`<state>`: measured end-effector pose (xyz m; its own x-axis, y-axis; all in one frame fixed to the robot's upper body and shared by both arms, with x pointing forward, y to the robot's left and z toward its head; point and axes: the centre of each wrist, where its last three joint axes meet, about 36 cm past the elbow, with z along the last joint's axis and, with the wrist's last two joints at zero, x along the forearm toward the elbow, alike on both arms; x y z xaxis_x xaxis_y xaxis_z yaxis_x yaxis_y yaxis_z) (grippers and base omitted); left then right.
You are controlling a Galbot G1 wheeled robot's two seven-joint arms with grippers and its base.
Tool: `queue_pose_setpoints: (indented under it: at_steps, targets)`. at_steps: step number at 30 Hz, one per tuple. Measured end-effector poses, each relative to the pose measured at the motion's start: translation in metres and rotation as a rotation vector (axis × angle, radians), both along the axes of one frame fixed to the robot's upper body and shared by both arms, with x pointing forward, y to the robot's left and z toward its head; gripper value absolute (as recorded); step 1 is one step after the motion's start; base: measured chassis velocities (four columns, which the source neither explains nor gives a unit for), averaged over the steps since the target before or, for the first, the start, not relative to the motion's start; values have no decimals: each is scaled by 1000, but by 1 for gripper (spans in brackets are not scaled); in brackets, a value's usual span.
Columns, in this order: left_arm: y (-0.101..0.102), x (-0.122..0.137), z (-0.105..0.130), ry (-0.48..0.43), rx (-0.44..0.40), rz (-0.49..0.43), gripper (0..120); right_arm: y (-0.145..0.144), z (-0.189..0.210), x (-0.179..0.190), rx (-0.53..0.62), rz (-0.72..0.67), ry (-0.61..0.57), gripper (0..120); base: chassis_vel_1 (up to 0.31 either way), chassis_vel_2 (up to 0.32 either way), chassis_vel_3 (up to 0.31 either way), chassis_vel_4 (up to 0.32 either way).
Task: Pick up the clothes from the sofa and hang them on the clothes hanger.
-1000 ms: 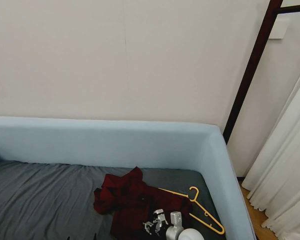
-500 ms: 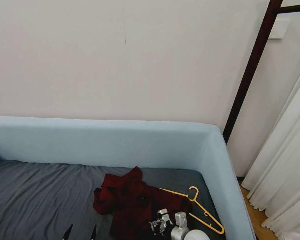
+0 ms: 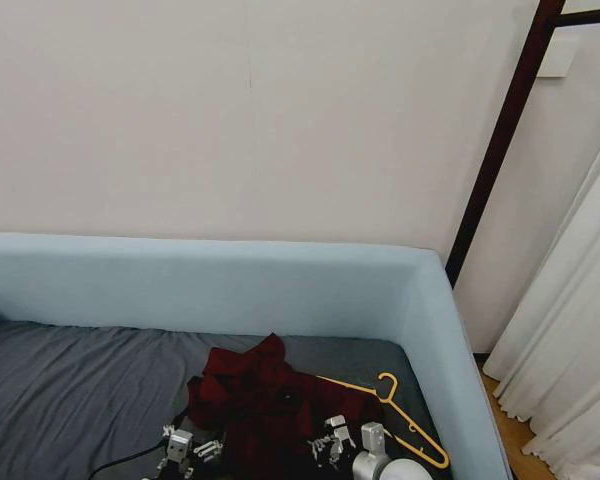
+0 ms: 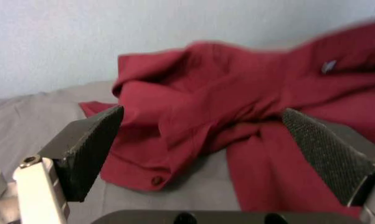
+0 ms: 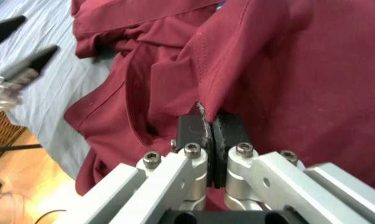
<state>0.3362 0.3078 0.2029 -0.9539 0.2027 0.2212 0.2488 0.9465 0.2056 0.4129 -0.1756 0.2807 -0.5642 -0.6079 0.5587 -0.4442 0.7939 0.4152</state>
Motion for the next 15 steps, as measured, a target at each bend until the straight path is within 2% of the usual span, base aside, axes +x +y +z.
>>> queue_pose_setpoints:
  at_steps: [1, 6, 15]
  targets:
    - [3, 8, -2, -12, 48, -13, 100, -2, 0, 0, -1, -5, 0, 0, 0, 0, 0, 0]
    - [13, 32, 2, -34, 102, -33, 100, -7, -1, 1, 2, -24, 7, 0, 0, 0, 0, 0]
    - [8, 64, 1, 1, 74, -40, 100, -6, -4, 0, -1, -24, 13, 0, 0, 0, 0, 0]
